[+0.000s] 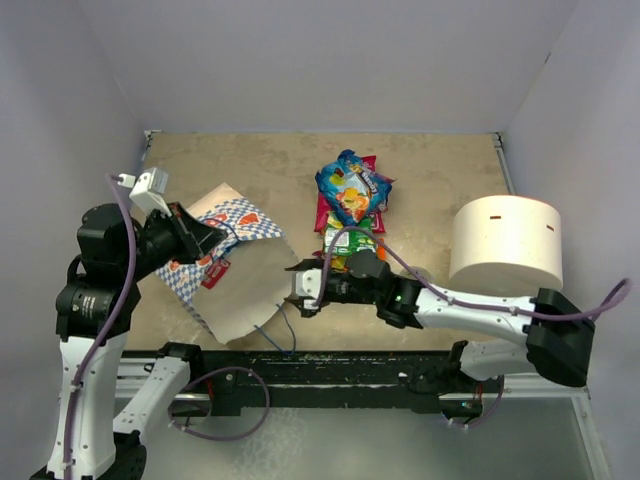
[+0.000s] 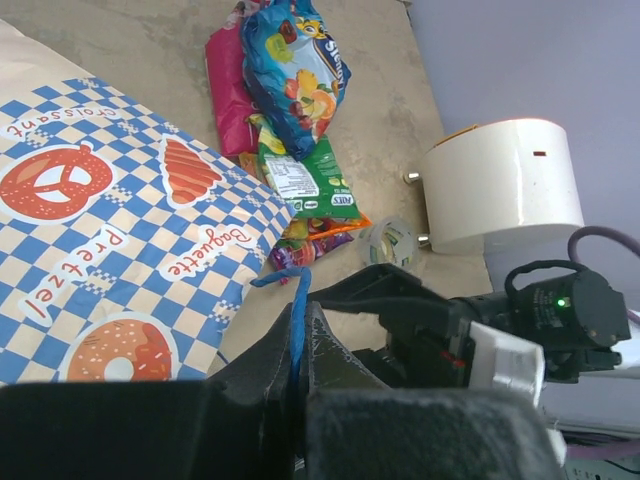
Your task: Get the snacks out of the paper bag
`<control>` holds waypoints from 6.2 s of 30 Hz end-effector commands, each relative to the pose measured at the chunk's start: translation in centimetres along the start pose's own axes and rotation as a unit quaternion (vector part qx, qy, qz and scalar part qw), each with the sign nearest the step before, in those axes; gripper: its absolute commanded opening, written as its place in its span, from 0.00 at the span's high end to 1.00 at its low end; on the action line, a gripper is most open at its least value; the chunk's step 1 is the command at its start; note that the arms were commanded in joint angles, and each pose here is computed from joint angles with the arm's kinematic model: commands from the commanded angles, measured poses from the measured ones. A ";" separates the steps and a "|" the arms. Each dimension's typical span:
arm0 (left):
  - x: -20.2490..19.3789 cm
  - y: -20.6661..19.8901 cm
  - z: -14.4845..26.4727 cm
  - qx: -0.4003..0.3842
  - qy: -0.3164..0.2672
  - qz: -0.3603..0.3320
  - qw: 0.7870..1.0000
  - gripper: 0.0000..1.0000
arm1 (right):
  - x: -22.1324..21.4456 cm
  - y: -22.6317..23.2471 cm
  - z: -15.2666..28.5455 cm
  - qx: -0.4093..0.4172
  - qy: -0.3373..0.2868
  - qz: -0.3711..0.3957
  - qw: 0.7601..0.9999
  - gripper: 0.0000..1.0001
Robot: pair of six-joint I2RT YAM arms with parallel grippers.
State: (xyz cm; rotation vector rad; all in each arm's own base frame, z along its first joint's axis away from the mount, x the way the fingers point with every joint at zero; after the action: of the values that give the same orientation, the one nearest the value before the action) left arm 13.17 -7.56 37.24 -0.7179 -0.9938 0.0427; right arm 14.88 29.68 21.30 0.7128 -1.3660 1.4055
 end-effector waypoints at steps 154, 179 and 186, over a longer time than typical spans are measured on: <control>1.2 0.5 -0.4 0.059 -0.041 0.059 0.996 1.00 | -3.3 -16.6 4.3 -0.162 0.306 -0.172 0.922 0.52; 1.7 0.1 -0.5 0.049 -0.034 0.057 0.997 1.00 | 4.5 -0.4 -4.2 0.078 -0.049 0.009 0.996 0.41; 1.2 0.0 -0.6 0.042 -0.026 0.075 0.996 1.00 | 3.1 0.4 -9.8 -0.026 -0.095 -0.114 0.989 0.38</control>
State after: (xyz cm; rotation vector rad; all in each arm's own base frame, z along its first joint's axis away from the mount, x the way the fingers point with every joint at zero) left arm 14.38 -7.11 36.92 -0.6690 -0.9417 0.2469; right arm 14.41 36.75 18.35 0.8515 -1.1655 1.4377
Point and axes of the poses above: each gripper's point midway between its finger pads, its own z axis back along the fingers, its own y axis along the line the jaws close on, x = y × z, the point moved 8 cm from there along z, back along the fingers, and after that the axes turned 3 degrees about -z, right-handed, at the moved point
